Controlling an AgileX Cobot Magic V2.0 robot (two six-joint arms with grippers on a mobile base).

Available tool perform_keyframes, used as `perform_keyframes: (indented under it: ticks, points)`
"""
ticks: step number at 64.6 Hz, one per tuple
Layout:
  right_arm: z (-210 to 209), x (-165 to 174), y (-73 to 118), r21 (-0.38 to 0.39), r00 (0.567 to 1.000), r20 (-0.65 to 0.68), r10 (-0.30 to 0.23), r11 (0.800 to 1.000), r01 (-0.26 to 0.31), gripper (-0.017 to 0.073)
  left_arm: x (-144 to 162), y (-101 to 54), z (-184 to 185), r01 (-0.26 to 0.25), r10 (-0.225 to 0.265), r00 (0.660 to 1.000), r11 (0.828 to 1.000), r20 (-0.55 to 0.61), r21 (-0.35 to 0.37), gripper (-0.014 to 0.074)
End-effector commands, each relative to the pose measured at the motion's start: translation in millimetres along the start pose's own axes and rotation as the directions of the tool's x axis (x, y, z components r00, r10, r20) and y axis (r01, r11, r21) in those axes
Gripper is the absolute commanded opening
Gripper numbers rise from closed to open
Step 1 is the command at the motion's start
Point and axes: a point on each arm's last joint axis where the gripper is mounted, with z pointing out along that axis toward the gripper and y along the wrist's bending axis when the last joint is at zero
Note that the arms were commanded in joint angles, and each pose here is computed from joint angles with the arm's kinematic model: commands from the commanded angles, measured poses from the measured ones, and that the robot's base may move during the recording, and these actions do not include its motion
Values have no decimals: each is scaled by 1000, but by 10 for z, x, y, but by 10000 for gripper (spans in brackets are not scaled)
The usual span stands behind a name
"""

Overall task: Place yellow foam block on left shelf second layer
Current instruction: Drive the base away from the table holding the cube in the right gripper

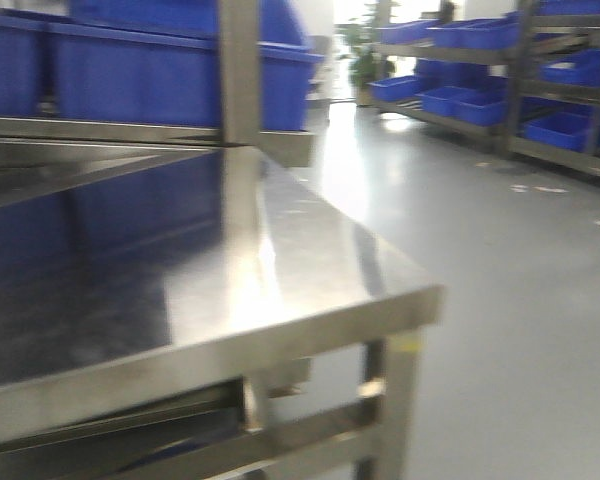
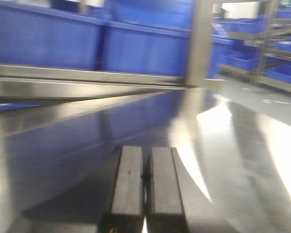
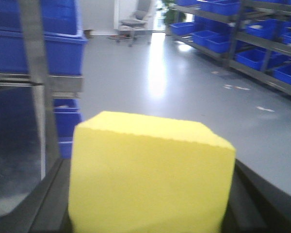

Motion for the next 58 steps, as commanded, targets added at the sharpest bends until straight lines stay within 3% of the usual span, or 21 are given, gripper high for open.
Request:
perform_keyframes:
  ticks: [1,58]
  points:
    - [-20,-149,-2,8,995,96,-30,1000,29,225,12,-13,7,6,-7,998,1000,57,21,136]
    - [-20,-149,-2,8,995,96,-30,1000,29,225,12,-13,7,6,-7,998,1000,57,21,136]
